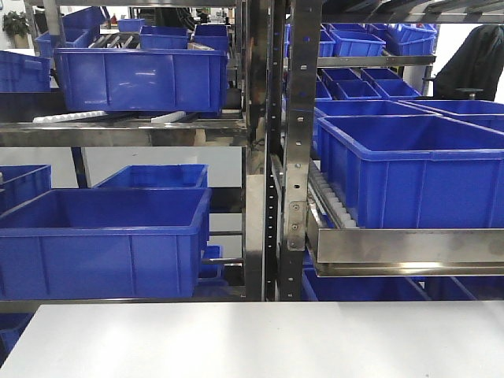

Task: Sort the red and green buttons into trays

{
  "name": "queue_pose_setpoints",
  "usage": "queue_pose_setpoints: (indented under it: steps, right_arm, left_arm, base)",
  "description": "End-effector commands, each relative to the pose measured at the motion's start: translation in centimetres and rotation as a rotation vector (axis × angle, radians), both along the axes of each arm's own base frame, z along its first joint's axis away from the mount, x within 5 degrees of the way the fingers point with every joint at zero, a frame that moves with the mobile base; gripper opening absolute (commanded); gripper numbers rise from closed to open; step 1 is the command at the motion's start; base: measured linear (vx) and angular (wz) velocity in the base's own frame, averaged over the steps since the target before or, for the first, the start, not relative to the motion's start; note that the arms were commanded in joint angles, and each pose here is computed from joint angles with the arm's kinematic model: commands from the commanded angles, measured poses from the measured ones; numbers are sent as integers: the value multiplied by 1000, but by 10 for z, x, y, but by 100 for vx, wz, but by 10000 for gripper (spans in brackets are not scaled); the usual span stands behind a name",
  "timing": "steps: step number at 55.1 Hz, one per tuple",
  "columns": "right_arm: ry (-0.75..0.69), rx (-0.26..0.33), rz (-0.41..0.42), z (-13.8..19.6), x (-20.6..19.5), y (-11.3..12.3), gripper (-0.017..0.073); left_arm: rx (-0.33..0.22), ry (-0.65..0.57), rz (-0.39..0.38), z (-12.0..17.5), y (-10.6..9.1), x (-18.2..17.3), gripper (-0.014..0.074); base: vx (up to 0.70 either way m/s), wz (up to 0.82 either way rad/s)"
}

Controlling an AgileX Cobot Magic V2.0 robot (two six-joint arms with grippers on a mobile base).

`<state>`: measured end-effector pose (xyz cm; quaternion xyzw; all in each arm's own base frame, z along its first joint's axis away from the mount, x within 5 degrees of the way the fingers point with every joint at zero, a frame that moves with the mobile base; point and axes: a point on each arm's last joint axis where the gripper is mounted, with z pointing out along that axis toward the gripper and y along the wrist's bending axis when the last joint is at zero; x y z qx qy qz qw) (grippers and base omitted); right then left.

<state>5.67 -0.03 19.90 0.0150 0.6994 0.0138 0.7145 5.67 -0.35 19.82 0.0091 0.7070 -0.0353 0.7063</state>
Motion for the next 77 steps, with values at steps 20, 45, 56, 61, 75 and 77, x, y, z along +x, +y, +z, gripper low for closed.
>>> queue_pose_setpoints:
  steps: [20,45,56,61,75,77]
  right_arm:
    - [-79,-9,3,4,-1,0,-9]
    - [-85,-9,3,4,-1,1,-9]
    - [-102,-9,5,6,-1,1,-9]
    - [-150,-10,9,10,-1,1,-9]
    - [-110,-10,-5,37,-6,0,-9]
    - [-66,-9,-10,42,-6,-1,-9]
  left_arm:
    - [-21,-117,0,16,0,-3,62]
    - [-21,-117,0,16,0,-3,62]
    - [-21,-123,0,16,0,-3,62]
    - [-23,-152,-1,20,0,-3,62]
    - [-49,-333,-8,42,0,-8,62]
    - [-46,-337,-7,48,0,-9,62]
  base:
    - [0,0]
    - [0,0]
    - [0,0]
    - [0,0]
    - [0,0]
    - [0,0]
